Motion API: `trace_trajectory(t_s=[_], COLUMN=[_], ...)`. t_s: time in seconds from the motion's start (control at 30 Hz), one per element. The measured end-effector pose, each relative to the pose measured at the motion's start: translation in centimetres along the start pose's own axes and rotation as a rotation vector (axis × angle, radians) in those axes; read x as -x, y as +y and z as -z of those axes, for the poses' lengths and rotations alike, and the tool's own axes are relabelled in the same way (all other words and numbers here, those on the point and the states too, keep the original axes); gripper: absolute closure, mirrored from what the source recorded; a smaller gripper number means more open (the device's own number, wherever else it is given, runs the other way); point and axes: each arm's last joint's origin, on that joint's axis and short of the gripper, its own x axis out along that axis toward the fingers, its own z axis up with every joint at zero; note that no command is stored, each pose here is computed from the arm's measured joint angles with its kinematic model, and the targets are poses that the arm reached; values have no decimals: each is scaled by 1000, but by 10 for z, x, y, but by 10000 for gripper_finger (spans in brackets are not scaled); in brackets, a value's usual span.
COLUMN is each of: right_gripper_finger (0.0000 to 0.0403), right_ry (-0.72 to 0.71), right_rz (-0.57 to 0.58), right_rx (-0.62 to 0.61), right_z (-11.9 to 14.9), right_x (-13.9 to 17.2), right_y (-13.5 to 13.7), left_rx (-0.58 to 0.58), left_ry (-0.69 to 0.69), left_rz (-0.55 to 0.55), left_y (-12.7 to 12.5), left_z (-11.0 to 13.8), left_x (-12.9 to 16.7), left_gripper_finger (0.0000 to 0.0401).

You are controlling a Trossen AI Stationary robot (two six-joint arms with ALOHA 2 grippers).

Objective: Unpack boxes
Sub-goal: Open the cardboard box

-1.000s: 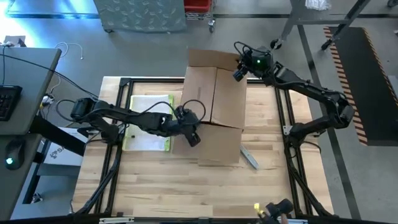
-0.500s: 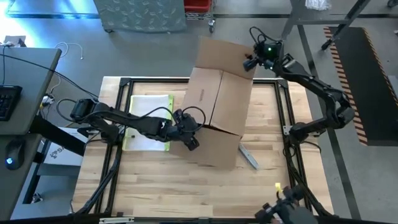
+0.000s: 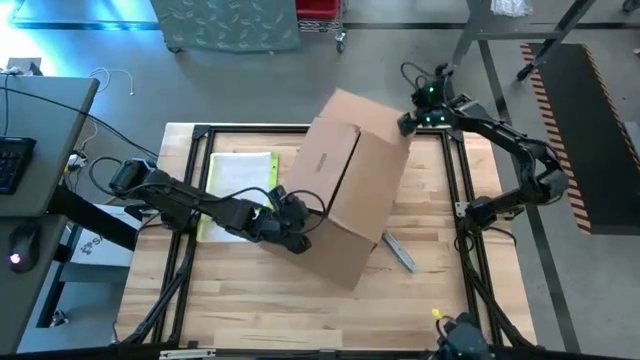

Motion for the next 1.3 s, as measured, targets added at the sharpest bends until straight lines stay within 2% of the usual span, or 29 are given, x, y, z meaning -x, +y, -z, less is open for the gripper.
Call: trace_trajectory(t_s=[0.07, 0.17, 0.33, 0.47, 0.57, 0.7, 0.83, 0.97, 1.13, 1.3], right_gripper_finger=[153, 154, 154, 154, 154, 157, 167, 178, 186, 187], right_ry=[75, 86, 31, -85, -132, -88, 16, 68, 91, 92], right_rz=[-60, -81, 15, 98, -25, -195, -200, -220, -226, -216], right_rx=[25, 52, 71, 94, 120, 119, 57, 46, 47, 48], right_z=[8, 9, 1, -11, -13, -6, 10, 26, 38, 40], right_x=[-1, -2, 12, 34, 41, 33, 19, 10, 2, 0], right_y=[8, 16, 19, 19, 23, 28, 27, 27, 26, 26], left_rx=[0, 1, 1, 1, 1, 1, -5, -15, -10, -11], left_ry=[-7, -10, -14, -14, -14, -17, -21, -32, -33, -32], left_rz=[-11, -21, -28, -31, -31, -36, -41, -68, -72, -72], left_y=[0, 1, 1, 1, 1, 1, 0, -1, -1, -1], left_z=[0, 0, 0, 0, 0, 0, 1, 2, 2, 2], left_x=[0, -1, -1, -2, -2, -2, -1, 0, 0, 0], left_gripper_finger=[401, 401, 401, 401, 401, 401, 401, 401, 401, 401])
